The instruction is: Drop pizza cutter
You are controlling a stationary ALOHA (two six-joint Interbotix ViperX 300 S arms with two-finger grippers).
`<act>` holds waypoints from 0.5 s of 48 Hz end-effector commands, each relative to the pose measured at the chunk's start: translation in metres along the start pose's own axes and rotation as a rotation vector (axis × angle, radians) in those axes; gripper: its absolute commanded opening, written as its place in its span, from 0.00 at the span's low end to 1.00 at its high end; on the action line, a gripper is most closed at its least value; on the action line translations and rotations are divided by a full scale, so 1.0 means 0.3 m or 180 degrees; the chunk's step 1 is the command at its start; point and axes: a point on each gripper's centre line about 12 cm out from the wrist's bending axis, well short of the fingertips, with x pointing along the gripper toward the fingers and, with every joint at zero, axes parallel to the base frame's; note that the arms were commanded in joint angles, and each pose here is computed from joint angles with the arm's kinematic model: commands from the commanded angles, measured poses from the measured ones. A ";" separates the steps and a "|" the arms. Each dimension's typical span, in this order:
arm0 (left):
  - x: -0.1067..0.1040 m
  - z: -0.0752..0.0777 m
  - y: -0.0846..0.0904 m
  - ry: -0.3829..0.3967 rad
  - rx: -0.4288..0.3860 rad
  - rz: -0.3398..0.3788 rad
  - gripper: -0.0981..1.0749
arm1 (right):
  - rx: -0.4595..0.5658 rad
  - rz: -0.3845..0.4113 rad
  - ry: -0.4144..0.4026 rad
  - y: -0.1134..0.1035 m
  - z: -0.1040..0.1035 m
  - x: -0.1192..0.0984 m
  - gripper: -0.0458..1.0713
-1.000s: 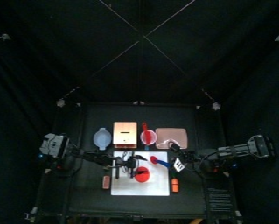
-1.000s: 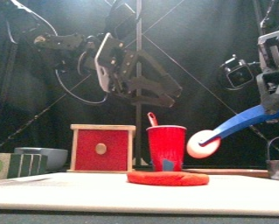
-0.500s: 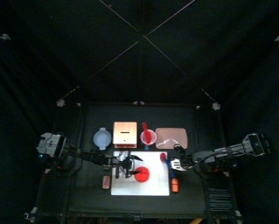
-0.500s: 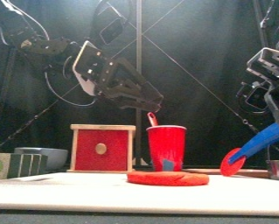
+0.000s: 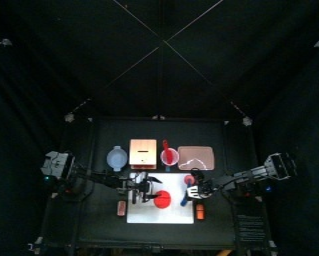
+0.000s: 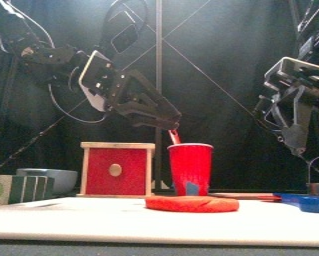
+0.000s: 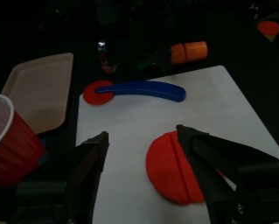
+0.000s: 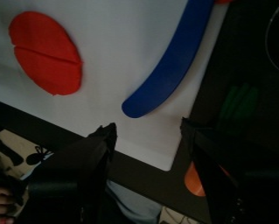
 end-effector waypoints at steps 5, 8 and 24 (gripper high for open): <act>-0.045 0.085 0.023 -0.0250 -0.0056 0.0059 0.89 | -0.0983 0.0356 -0.0477 0.116 0.052 -0.073 0.85; -0.075 0.107 0.031 -0.0333 -0.0108 0.0097 0.89 | -0.1460 0.0498 -0.0722 0.149 0.070 -0.110 0.85; -0.201 0.090 0.061 -0.0653 -0.0394 0.0387 0.89 | -0.3114 0.0699 -0.1497 0.199 0.108 -0.189 0.77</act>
